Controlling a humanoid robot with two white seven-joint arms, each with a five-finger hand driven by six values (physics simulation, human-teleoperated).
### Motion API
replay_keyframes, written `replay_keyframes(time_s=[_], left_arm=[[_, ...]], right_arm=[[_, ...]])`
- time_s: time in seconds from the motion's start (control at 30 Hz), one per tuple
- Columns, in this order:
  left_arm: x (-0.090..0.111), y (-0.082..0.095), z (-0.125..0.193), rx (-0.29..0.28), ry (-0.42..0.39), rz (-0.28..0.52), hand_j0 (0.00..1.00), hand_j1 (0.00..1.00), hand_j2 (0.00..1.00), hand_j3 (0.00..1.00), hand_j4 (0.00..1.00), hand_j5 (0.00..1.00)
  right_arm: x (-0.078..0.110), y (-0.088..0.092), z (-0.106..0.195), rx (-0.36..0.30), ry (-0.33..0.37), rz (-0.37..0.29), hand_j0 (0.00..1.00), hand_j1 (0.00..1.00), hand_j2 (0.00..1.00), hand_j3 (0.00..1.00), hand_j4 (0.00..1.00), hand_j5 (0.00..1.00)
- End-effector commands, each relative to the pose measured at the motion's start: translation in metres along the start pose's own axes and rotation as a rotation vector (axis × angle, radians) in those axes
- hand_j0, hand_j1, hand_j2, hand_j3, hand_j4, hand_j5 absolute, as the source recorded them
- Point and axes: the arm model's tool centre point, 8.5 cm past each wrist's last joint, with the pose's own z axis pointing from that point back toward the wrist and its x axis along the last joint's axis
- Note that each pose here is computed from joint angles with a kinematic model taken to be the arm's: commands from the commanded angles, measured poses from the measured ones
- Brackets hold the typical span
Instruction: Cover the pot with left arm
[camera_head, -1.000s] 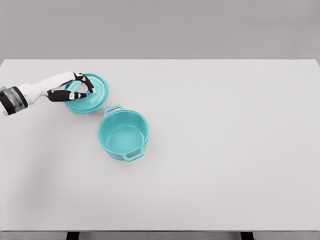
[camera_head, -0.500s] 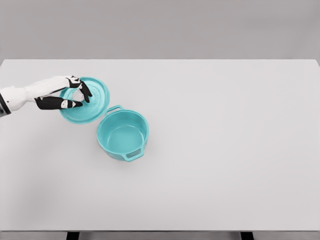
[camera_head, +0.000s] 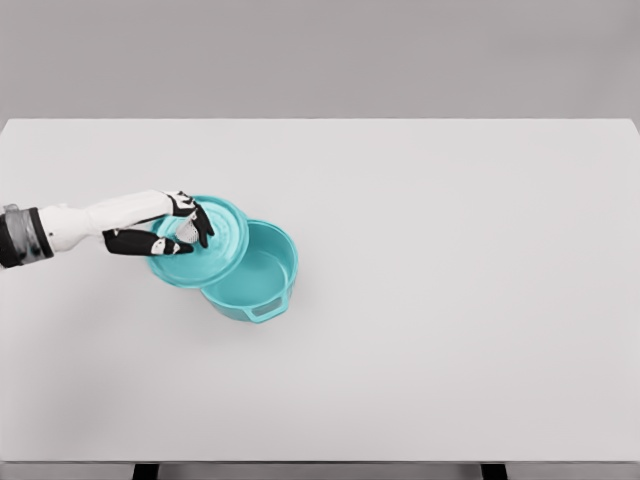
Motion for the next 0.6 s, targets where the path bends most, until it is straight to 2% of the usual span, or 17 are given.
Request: replay_keyframes(time_s=[0.0,0.1,0.57], left_arm=[[0.004,-0.004,-0.011,-0.001,-0.026,0.015,0.43,0.43,0.43,0.43,0.43,0.43],[0.006,-0.009,-0.022,-0.009,-0.046,0.019,0.43,0.43,0.43,0.43,0.43,0.43],[0.011,-0.019,-0.037,-0.032,-0.079,0.028,0.43,0.43,0.43,0.43,0.43,0.43]], right_arm=[[0.001,0.0,0.0,-0.001,-0.002,0.001,1.0,1.0,1.0,1.0,1.0,1.0],[0.001,0.0,0.0,0.001,-0.002,0.001,1.0,1.0,1.0,1.0,1.0,1.0],[0.001,0.0,0.0,-0.001,-0.003,0.002,1.0,1.0,1.0,1.0,1.0,1.0]])
